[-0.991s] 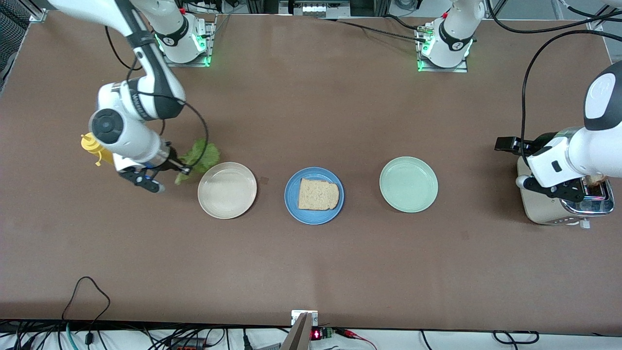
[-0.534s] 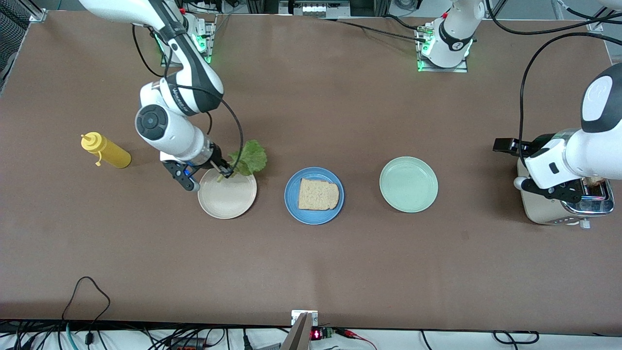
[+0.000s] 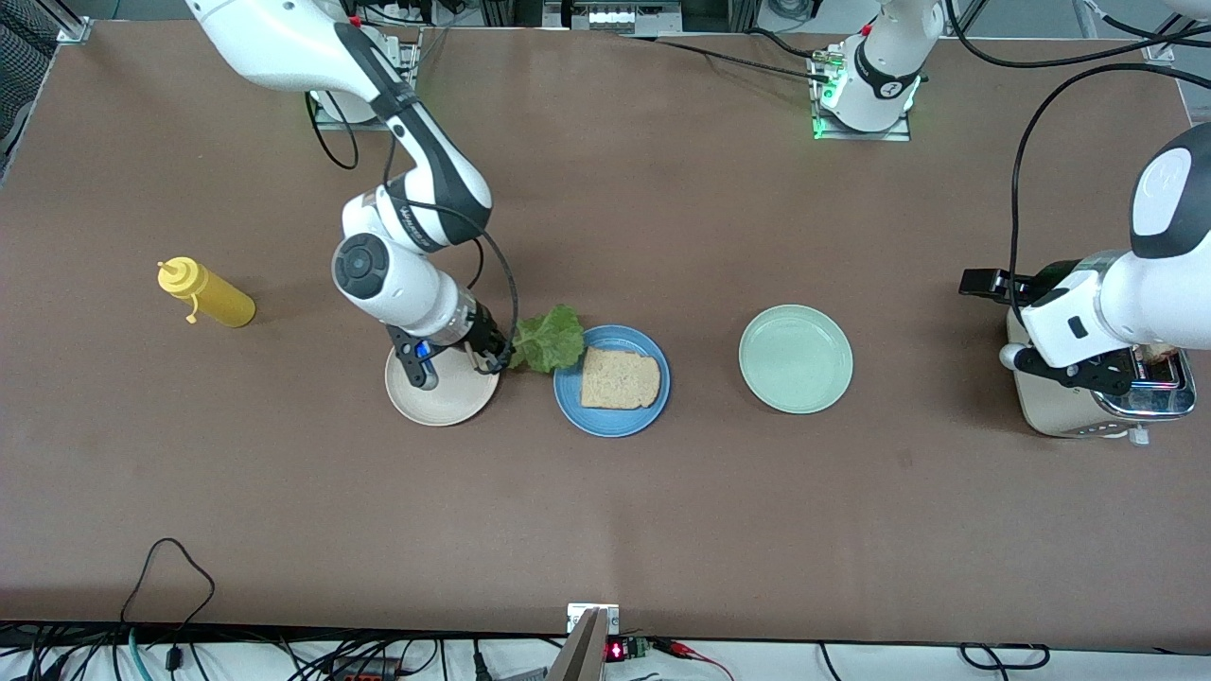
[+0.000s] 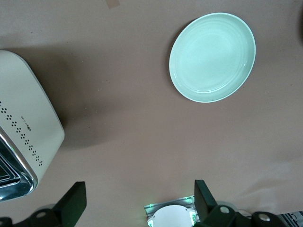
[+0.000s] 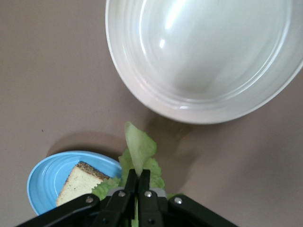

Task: Make sandwich in blue plate with both arms
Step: 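Carry the lettuce leaf with the right gripper over the blue plate, then lay the lettuce on the bread, open the right gripper and withdraw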

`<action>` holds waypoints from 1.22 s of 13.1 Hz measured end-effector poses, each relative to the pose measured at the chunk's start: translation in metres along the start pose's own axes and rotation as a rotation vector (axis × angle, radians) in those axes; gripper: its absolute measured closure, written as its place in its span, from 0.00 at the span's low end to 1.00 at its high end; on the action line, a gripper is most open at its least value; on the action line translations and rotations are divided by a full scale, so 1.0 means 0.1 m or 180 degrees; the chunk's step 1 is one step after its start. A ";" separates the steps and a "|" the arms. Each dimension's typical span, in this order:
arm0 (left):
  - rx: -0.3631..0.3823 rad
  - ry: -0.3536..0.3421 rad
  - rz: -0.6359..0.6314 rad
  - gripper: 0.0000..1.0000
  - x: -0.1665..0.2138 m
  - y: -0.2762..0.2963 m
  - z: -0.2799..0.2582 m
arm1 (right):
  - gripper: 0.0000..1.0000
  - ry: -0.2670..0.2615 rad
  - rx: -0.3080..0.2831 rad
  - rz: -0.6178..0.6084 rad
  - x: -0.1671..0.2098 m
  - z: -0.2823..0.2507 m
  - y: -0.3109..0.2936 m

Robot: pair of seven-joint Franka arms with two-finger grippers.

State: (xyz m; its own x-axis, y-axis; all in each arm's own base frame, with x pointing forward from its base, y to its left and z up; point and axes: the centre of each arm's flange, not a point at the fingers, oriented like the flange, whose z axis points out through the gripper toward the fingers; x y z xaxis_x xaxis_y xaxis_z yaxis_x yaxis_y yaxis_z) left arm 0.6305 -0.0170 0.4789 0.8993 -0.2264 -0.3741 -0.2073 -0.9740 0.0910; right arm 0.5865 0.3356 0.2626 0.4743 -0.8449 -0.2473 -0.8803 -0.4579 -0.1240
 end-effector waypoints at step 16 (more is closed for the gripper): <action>-0.0017 0.0003 0.0002 0.00 0.05 -0.02 0.05 | 0.81 -0.0289 0.0448 0.0735 -0.46 0.76 -0.39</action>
State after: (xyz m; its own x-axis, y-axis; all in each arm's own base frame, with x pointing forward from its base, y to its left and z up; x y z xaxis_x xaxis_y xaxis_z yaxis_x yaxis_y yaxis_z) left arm 0.6338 -0.0165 0.4719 0.8996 -0.2269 -0.3731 -0.2058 -0.9739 0.0961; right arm 0.5984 0.4134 0.2061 0.2641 -0.8913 -0.3687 -0.9605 -0.2081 -0.1850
